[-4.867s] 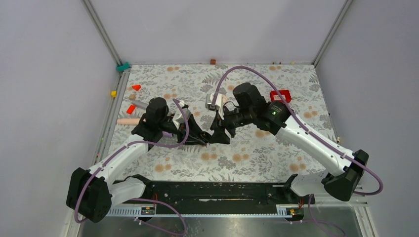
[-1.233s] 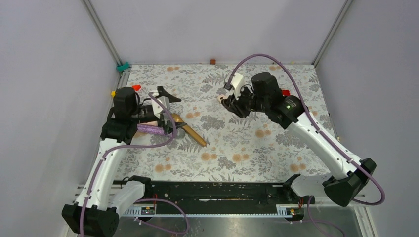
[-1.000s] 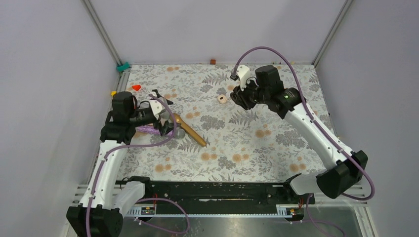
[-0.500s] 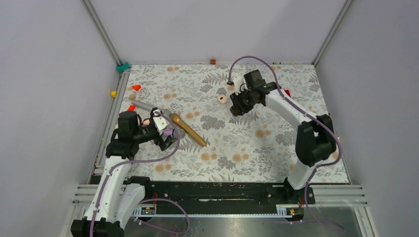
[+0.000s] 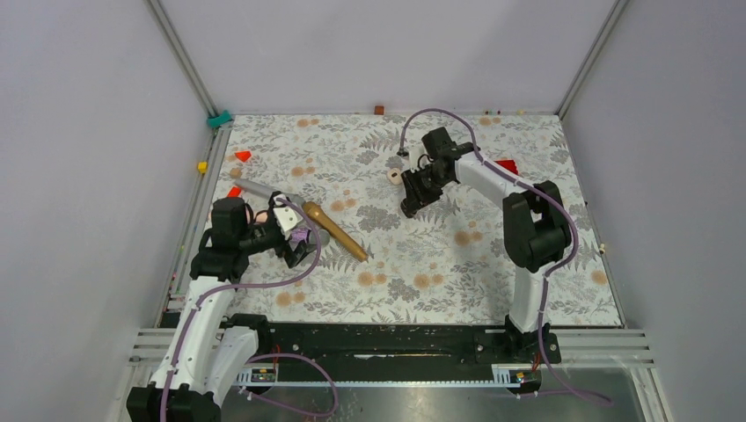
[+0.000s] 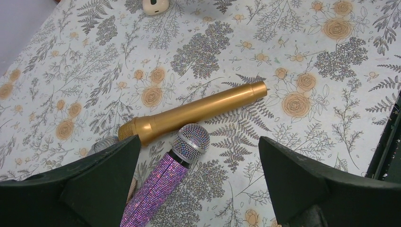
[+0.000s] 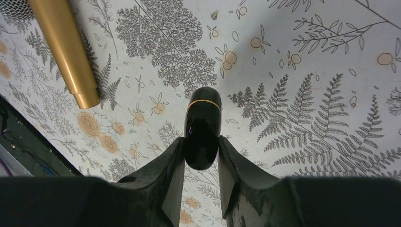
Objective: Insert the wireless bluetooth earbuds into the charging case
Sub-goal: Place the charging case at the center of the board.
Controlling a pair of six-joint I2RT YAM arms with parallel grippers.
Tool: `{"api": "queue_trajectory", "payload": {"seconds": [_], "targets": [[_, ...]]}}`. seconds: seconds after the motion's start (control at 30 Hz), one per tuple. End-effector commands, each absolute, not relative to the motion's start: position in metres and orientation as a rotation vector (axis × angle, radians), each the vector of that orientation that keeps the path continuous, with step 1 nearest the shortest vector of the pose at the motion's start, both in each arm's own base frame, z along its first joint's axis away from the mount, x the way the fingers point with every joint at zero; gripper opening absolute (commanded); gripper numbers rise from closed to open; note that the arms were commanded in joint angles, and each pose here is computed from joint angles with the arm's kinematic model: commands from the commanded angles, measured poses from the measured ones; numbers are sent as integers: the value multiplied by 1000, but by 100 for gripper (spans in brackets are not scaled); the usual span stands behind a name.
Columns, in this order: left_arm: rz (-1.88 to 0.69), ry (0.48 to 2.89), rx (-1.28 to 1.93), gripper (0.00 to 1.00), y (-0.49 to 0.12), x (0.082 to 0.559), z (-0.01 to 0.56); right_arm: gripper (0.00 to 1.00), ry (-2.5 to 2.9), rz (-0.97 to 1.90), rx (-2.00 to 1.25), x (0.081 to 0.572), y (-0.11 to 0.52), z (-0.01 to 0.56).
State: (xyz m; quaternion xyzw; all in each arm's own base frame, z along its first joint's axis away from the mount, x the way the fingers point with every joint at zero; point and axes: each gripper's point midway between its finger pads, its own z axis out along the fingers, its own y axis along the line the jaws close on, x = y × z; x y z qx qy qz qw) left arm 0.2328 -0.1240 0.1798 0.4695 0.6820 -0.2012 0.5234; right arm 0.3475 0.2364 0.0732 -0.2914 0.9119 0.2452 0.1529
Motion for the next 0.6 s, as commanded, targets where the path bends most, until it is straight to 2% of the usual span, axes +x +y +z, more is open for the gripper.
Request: {"api": "queue_trajectory", "payload": {"seconds": [0.0,0.3,0.57], "targets": [[-458,1596,1126,99,-124,238,185,20,2672,751,-799,347,243,67],[-470,1600,1128,99,-125,238,184,26,2738,779,-763,342,244,49],[-476,1603,1129,99,-125,238,182,40,2774,729,-748,343,239,40]]}}
